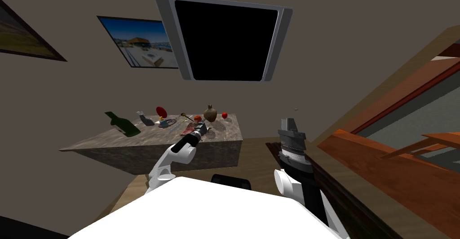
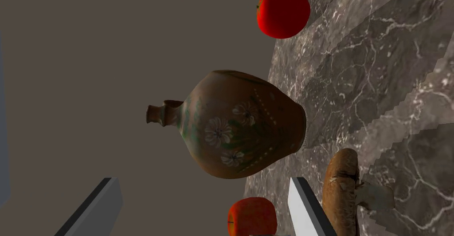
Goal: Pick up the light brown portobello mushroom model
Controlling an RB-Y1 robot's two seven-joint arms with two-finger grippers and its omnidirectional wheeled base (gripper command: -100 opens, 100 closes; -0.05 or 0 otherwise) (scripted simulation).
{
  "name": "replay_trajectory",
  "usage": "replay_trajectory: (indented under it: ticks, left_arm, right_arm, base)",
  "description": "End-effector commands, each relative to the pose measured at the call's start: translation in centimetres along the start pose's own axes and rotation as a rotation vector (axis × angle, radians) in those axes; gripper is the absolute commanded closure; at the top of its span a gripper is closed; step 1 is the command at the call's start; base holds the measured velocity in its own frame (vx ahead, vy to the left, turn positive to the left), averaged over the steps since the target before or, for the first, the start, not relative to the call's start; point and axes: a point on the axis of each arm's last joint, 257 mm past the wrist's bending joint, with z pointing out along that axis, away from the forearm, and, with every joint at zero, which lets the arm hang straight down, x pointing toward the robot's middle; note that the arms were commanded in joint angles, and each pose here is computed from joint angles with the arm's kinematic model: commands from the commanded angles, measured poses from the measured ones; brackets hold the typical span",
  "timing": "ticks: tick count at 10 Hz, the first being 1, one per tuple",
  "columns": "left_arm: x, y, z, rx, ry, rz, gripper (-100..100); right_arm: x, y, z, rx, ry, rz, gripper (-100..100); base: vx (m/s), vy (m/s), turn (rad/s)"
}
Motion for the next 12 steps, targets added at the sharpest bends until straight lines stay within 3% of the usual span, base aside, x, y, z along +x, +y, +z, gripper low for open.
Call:
replay_trajectory:
  ticks: [1, 9, 12]
  left_arm:
    - [-0.4, 1.5, 0.2, -0.053, -0.016, -0.003, -100]
    - [-3.8, 9.3, 0.5, -0.319, -0.121, -0.014, -100]
    - [-4.7, 11.0, 0.2, -0.377, -0.150, -0.015, -100]
  right_arm:
    - [0.0, 0.0, 0.0, 0.000, 0.000, 0.000, 0]
    - [0.0, 0.0, 0.0, 0.000, 0.000, 0.000, 0]
    - [0.0, 0.0, 0.0, 0.000, 0.000, 0.000, 0]
  base:
    - [0.000, 0.030, -0.049]
    - [0.011, 0.043, -0.061]
    - [0.022, 0.026, -0.032]
